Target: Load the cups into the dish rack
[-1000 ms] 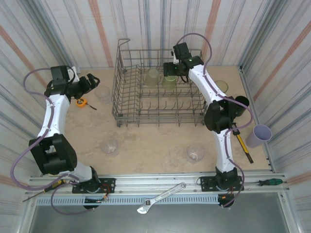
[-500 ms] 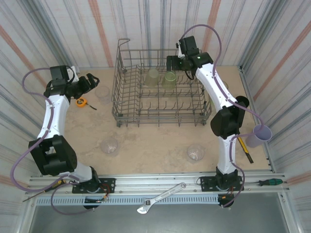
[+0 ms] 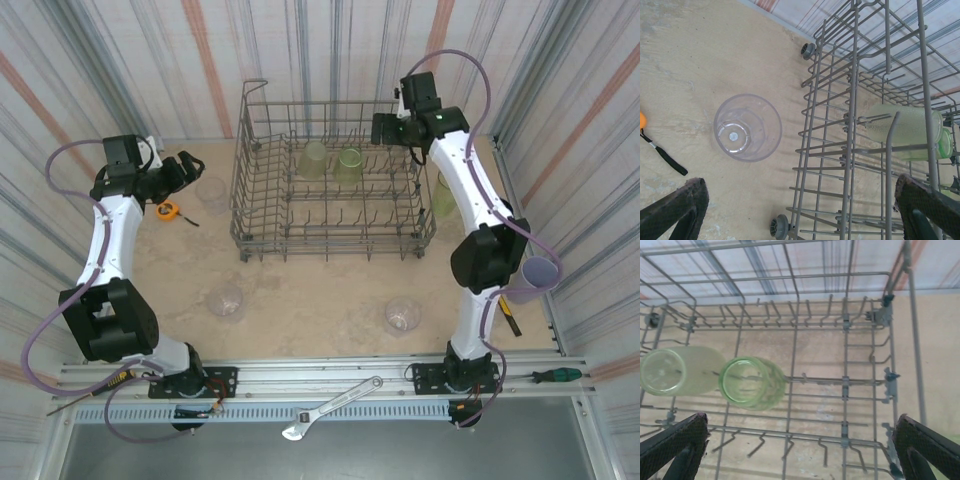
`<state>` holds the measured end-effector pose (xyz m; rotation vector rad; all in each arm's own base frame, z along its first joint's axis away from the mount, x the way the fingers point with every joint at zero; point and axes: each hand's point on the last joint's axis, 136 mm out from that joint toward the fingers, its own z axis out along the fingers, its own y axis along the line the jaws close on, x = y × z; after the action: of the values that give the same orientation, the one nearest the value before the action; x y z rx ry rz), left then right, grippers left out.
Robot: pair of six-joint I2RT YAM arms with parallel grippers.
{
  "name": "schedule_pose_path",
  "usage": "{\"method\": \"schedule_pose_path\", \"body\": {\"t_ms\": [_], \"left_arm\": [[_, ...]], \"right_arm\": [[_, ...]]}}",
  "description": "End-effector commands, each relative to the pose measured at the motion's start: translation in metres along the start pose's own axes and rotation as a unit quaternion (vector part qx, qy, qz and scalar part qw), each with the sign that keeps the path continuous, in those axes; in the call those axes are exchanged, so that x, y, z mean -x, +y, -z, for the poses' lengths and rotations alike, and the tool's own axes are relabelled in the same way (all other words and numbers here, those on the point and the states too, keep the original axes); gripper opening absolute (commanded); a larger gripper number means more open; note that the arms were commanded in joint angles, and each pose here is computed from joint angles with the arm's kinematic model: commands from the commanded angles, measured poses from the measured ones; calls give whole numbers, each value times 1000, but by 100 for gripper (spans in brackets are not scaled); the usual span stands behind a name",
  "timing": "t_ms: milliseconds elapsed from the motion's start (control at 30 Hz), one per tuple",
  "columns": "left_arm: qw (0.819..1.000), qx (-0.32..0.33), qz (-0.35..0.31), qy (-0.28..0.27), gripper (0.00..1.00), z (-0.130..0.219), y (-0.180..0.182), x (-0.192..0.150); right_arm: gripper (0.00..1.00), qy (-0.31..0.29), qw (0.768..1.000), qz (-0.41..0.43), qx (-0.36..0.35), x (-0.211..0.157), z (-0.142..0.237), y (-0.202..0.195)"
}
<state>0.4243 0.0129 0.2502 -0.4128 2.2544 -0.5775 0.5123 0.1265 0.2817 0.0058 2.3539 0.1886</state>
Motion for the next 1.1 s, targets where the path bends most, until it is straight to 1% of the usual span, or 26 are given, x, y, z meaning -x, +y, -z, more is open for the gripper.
{"method": "schedule_pose_path", "body": {"t_ms": [0, 233, 300, 467, 800, 1067], "left_arm": [[1000, -2, -9, -19, 99, 13, -9, 7], [1000, -2, -8, -15, 99, 11, -8, 5], [1000, -3, -8, -14, 99, 10, -9, 4], [1000, -5, -9, -13, 99, 9, -10, 4], [1000, -7, -9, -12, 99, 9, -12, 3], [1000, -6, -10, -13, 99, 9, -12, 3]], "right_arm": [[99, 8, 1000, 2, -14, -7, 18, -19], [99, 15, 999, -25, -34, -25, 20, -57], [99, 28, 998, -36, -39, -39, 15, -68], [99, 34, 996, -62, -50, -54, 14, -90], [100, 44, 992, -78, -94, -69, 12, -126], [92, 48, 987, -92, -123, -73, -1, -144]]}}
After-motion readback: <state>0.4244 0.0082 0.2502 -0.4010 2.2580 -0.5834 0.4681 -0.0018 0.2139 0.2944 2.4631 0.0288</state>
